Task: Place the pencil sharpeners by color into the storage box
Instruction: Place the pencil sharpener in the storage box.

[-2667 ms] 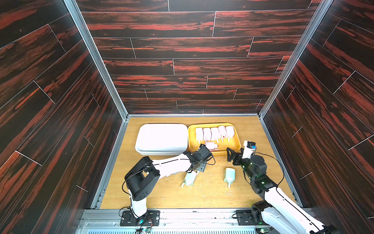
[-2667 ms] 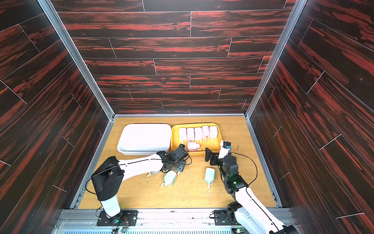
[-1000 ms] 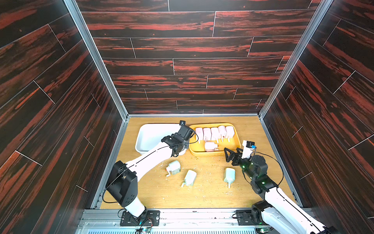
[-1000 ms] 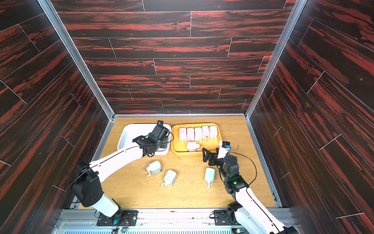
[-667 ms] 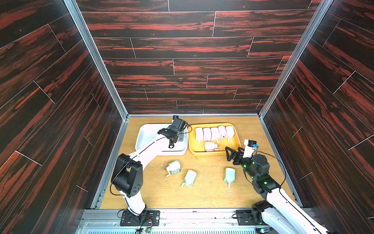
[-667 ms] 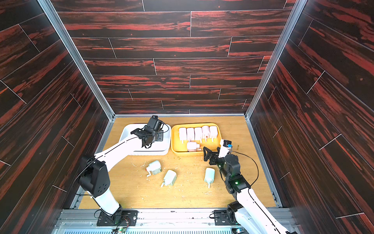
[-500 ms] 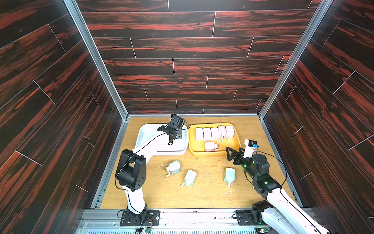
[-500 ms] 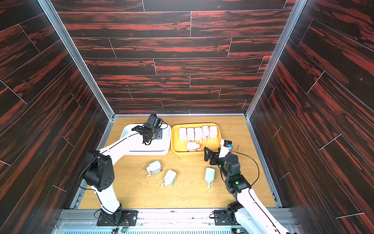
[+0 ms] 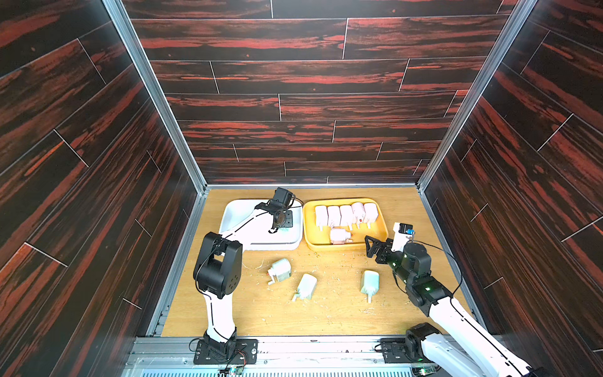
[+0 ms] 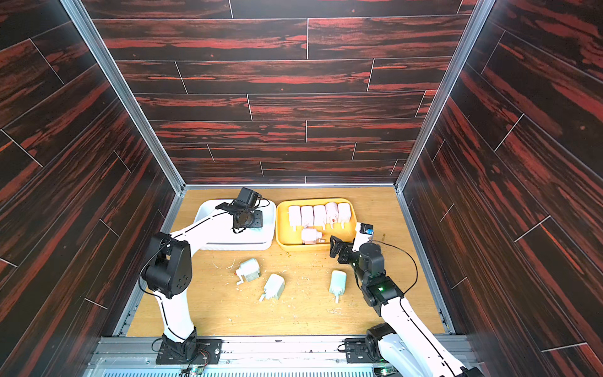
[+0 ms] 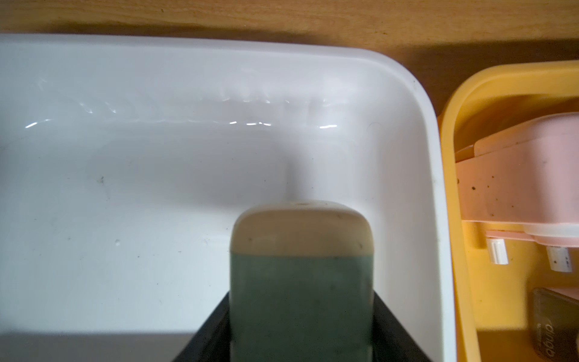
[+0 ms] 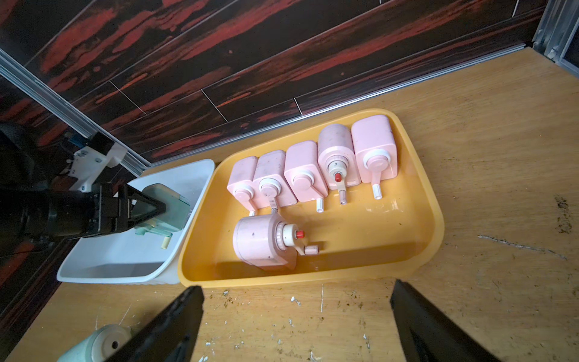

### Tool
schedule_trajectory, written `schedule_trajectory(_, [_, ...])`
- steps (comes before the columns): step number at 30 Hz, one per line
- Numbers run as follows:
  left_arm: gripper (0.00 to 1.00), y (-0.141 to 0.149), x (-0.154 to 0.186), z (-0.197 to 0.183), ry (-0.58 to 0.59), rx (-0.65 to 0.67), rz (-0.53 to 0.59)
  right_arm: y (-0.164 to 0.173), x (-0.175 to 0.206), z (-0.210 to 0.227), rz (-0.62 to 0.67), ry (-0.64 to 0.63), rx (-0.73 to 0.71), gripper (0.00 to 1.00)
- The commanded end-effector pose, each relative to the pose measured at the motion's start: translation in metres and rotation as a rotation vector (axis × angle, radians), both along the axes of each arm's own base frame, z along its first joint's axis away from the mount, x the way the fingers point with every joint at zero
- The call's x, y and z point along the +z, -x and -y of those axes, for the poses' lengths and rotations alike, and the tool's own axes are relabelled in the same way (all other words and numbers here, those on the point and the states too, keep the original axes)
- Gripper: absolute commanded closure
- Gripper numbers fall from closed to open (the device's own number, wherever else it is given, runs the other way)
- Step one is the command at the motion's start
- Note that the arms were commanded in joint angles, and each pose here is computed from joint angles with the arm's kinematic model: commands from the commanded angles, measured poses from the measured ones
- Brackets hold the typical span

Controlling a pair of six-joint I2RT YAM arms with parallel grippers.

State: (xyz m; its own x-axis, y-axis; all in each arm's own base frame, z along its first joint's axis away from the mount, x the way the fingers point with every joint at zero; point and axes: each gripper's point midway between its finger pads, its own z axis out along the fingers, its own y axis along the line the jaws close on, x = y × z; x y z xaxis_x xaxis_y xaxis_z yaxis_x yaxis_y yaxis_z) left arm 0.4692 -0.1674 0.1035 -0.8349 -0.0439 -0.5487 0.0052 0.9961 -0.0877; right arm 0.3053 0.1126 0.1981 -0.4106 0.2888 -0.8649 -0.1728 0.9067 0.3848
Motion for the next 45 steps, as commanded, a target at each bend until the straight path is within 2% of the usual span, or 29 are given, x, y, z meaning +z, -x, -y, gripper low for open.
schedule_trajectory(1, [0.94, -0.011, 0.010, 0.009, 0.052, -0.009, 0.030, -0.001, 0.006, -0.002, 0.003, 0.008, 0.008, 0.02])
schedule_trajectory(13, [0.83, -0.016, -0.007, 0.022, 0.093, -0.026, -0.020, 0.000, 0.003, -0.002, -0.007, 0.023, 0.009, 0.02])
schedule_trajectory(26, [0.47, -0.014, -0.016, 0.025, 0.095, -0.041, -0.051, -0.002, -0.002, -0.004, -0.026, 0.025, 0.019, 0.02])
schedule_trajectory(38, [0.34, -0.013, -0.018, 0.027, 0.079, -0.080, -0.056, -0.002, -0.006, -0.006, -0.037, 0.027, 0.026, 0.02])
schedule_trajectory(42, [0.24, -0.013, -0.015, 0.028, 0.085, -0.083, -0.051, -0.002, -0.006, -0.006, -0.036, 0.025, 0.029, 0.02])
schedule_trajectory(45, [0.22, -0.014, -0.010, 0.029, 0.093, -0.082, -0.041, -0.002, -0.006, -0.006, -0.034, 0.026, 0.030, 0.02])
